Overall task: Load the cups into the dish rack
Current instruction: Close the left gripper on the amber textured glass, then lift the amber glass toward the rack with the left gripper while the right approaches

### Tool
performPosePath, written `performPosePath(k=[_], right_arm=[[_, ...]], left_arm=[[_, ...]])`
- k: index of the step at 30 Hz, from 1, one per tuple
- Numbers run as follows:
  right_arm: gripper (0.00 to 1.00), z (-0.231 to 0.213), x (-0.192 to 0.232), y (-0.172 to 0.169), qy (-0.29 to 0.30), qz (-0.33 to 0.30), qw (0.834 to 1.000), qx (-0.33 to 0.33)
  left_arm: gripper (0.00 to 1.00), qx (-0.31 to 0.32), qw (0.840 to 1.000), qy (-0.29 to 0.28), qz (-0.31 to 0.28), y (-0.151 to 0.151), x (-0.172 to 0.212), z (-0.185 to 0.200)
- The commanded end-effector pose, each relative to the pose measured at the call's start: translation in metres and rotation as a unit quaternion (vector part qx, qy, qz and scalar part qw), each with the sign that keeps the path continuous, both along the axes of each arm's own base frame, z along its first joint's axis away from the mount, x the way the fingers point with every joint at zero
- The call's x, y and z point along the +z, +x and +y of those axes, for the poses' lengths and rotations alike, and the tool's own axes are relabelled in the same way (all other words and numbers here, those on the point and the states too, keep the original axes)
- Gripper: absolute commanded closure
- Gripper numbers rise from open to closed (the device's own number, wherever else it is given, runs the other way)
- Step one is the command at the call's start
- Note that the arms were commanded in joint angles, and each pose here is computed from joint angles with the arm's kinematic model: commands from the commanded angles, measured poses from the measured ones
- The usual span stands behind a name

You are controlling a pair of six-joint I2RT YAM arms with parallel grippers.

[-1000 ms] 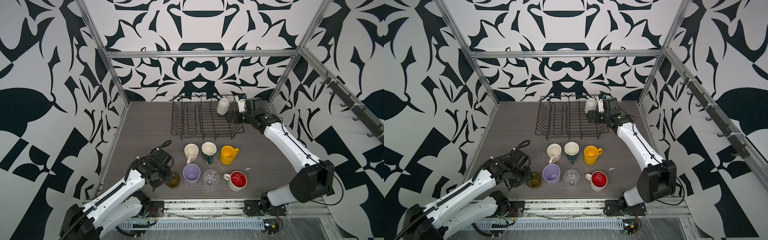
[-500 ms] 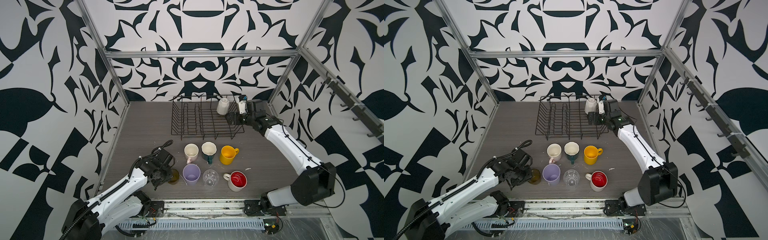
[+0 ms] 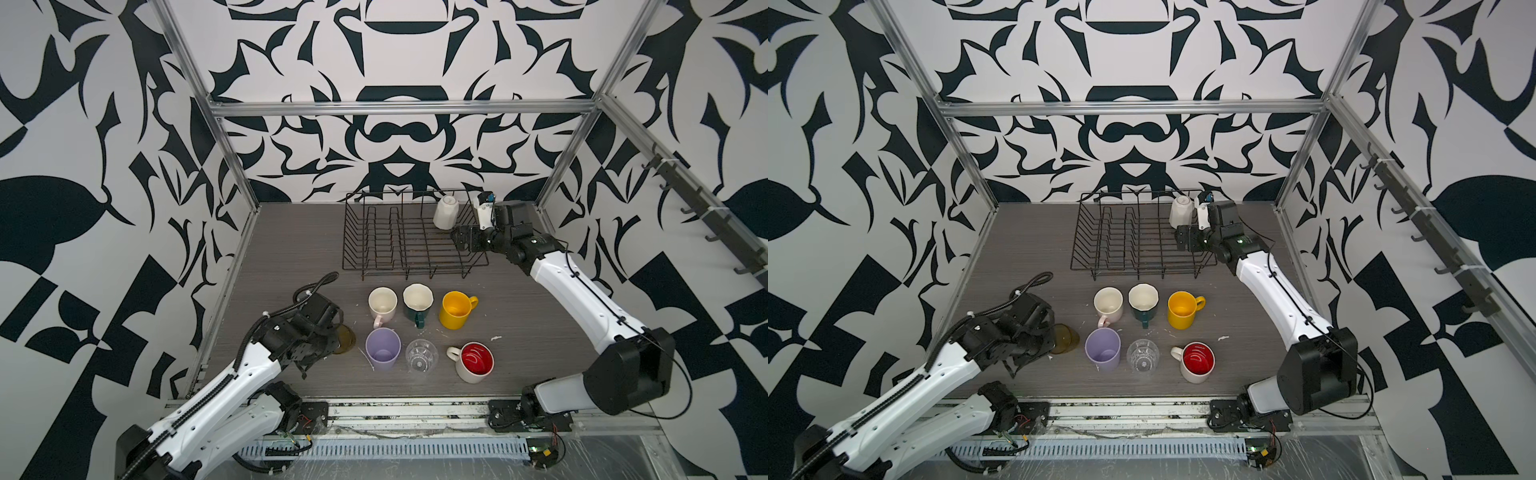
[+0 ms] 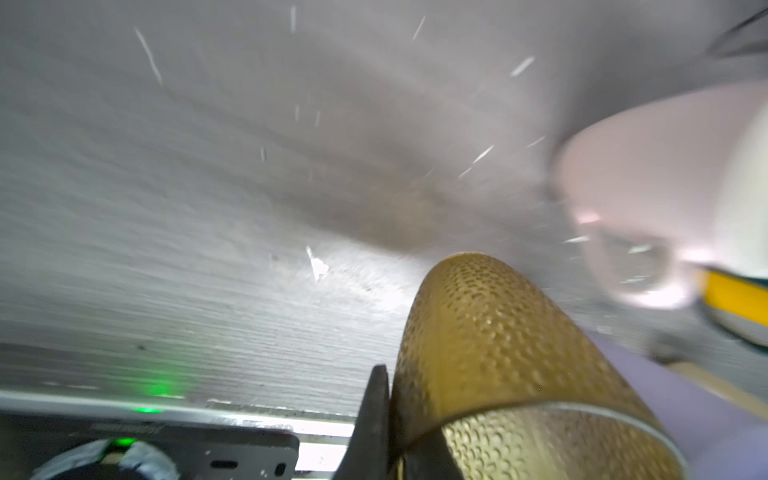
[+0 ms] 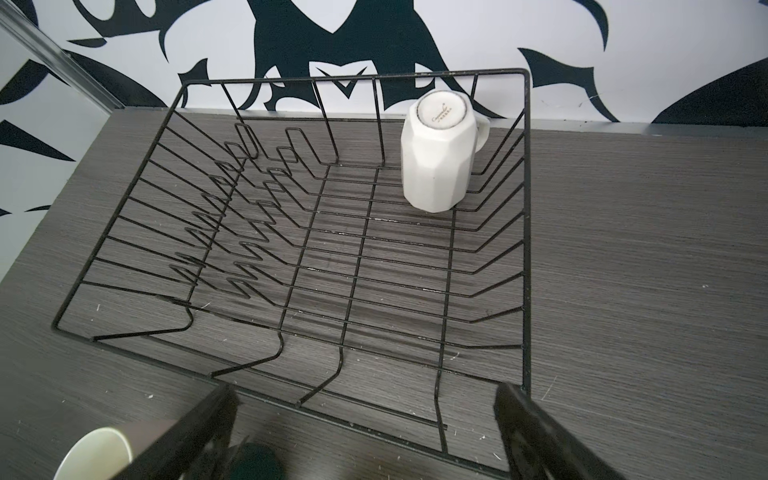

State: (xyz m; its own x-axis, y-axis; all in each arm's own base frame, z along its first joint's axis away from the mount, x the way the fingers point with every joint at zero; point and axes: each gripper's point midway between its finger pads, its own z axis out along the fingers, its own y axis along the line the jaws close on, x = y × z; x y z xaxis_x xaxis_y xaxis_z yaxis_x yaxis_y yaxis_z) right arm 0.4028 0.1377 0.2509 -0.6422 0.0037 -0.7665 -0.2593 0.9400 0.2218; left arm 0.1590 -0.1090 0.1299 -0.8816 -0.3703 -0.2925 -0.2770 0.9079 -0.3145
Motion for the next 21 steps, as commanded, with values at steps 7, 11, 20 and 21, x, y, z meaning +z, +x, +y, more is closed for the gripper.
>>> performPosePath(k=[7, 11, 20, 21], right_arm=[[0.01, 0.025, 0.043, -0.016, 0.084, -0.046, 0.994, 0.052], [0.01, 0.045, 0.053, -0.031, 0.142, -0.045, 0.983, 0.107], [0.02, 0.098, 0.096, -0.072, 0.319, -0.055, 0.904, 0.279], [0.02, 0.102, 0.1, -0.075, 0.328, -0.058, 0.897, 0.291]], left_arm=[[1.0, -0.012, 0.986, -0.016, -0.165, 0.047, 0.099, 0.011], [1.0, -0.04, 0.962, -0.14, -0.231, 0.076, 0.131, -0.024], [1.0, -0.18, 0.875, -0.332, -0.303, 0.106, 0.191, -0.095], [1.0, -0.189, 0.868, -0.344, -0.304, 0.108, 0.194, -0.1]])
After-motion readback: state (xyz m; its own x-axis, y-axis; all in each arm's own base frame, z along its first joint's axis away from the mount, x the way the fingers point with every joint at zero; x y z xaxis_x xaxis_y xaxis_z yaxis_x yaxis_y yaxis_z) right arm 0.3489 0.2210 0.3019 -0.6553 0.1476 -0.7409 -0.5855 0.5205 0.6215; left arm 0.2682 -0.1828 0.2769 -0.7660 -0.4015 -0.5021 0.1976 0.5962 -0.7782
